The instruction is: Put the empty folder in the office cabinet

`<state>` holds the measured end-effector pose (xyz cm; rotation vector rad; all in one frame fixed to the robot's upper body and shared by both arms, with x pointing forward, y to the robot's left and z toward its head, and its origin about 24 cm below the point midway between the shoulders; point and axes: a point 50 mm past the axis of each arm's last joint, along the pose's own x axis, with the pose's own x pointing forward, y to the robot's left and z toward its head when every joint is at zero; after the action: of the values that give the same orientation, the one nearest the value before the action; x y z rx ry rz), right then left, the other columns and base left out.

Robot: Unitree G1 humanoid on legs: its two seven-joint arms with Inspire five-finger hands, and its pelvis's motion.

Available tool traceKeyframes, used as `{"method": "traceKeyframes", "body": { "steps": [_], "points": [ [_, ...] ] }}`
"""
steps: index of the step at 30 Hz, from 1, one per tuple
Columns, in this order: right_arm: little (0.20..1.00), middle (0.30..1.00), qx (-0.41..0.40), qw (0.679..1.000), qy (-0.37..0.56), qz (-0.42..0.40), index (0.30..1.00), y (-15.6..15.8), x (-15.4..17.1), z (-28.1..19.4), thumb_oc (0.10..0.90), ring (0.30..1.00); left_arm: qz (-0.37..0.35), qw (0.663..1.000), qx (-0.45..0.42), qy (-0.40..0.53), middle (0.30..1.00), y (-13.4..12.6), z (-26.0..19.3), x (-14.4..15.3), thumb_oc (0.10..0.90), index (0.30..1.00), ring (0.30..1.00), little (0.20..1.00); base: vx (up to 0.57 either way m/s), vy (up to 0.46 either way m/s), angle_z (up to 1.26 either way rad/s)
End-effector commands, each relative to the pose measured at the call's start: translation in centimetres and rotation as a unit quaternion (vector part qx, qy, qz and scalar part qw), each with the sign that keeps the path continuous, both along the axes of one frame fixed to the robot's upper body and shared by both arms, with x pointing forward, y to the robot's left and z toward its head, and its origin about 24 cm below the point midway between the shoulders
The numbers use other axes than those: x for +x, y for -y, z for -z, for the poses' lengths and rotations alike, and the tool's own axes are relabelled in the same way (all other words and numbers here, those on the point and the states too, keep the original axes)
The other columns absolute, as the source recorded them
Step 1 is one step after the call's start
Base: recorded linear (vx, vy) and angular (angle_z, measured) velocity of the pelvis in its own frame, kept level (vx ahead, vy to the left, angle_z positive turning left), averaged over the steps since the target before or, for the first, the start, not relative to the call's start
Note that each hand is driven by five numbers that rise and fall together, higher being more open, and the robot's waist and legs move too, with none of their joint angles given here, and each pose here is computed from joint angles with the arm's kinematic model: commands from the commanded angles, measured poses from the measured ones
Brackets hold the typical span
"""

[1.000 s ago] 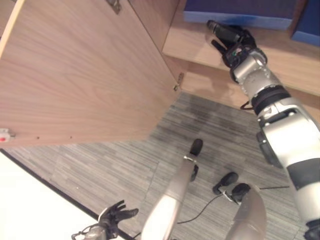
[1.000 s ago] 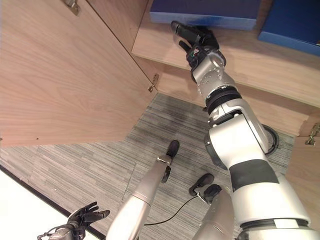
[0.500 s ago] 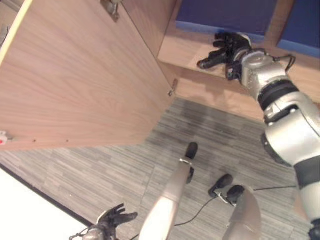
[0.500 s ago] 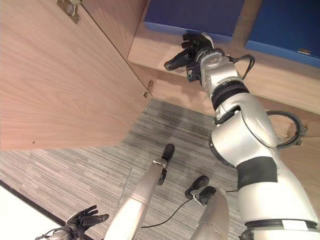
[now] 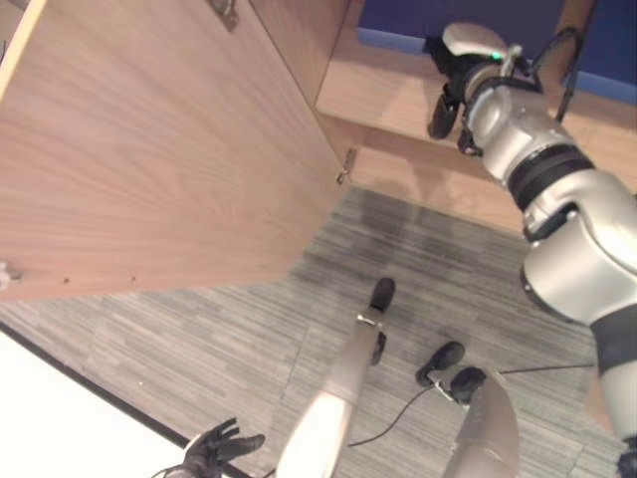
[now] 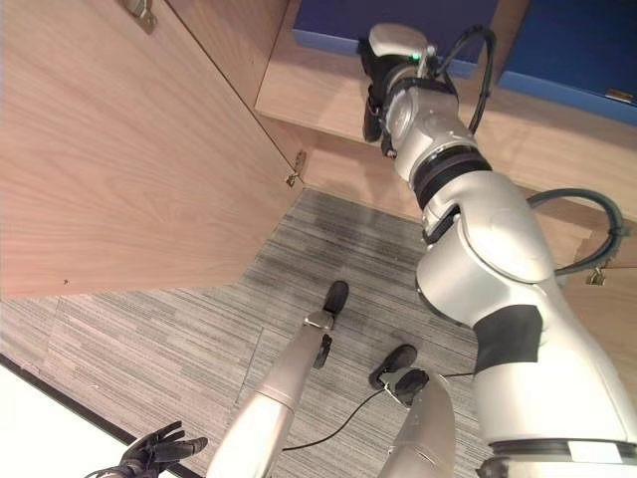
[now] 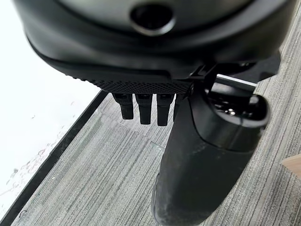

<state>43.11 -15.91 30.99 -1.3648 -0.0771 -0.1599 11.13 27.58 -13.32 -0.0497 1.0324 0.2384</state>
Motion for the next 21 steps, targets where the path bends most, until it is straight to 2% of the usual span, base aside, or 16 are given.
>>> {"method": "traceKeyframes", "body": {
  "steps": [1, 4, 5, 7, 11, 15, 21],
  "points": [
    [0.9, 0.9, -0.017, 0.996, 0.059, 0.058, 0.9, 2.6, -1.2, -4.6, 0.8, 0.9, -0.026, 0.995, 0.062, -0.07, 0.9, -3.4, 0.0, -4.1, 0.8, 0.9, 0.9, 0.9, 0.0, 0.0, 0.0],
    [0.9, 0.9, 0.039, 0.994, 0.069, 0.072, 0.9, 3.2, -1.1, -3.8, 0.8, 0.9, -0.006, 0.995, 0.076, -0.067, 0.9, -2.6, 0.3, -2.7, 0.8, 0.9, 0.9, 0.9, 0.0, 0.022, 0.01],
    [0.9, 0.9, 0.039, 0.994, 0.069, 0.072, 0.9, 3.2, -1.1, -3.8, 0.8, 0.9, -0.006, 0.995, 0.076, -0.067, 0.9, -2.6, 0.3, -2.7, 0.8, 0.9, 0.9, 0.9, 0.0, 0.0, 0.0],
    [0.9, 0.9, 0.048, 0.989, 0.1, 0.1, 0.9, 5.1, -1.8, -5.4, 0.8, 0.9, -0.017, 0.993, 0.079, -0.083, 0.9, -2.8, 0.4, -3.5, 0.8, 0.9, 0.9, 0.9, 0.0, 0.0, 0.0],
    [0.9, 0.9, 0.065, 0.983, 0.134, 0.106, 0.9, 6.0, -2.4, -6.5, 0.8, 0.9, -0.024, 0.993, 0.083, -0.085, 0.9, -3.0, 0.5, -3.8, 0.8, 0.9, 0.9, 0.9, 0.0, -0.006, 0.05],
    [0.9, 0.9, 0.013, 0.981, 0.163, 0.104, 0.9, 5.6, -2.6, -7.4, 0.8, 0.9, -0.049, 0.992, 0.095, -0.066, 0.9, -3.6, 0.1, -3.1, 0.8, 0.9, 0.9, 0.9, 0.0, -0.012, 0.03],
    [0.9, 0.9, -0.092, 0.979, 0.162, 0.088, 0.9, 3.7, -1.8, -5.9, 0.8, 0.9, -0.048, 0.993, 0.098, -0.033, 0.9, -3.0, -0.2, -1.0, 0.8, 0.9, 0.9, 0.9, 0.0, 0.0, 0.0]
  ]
}}
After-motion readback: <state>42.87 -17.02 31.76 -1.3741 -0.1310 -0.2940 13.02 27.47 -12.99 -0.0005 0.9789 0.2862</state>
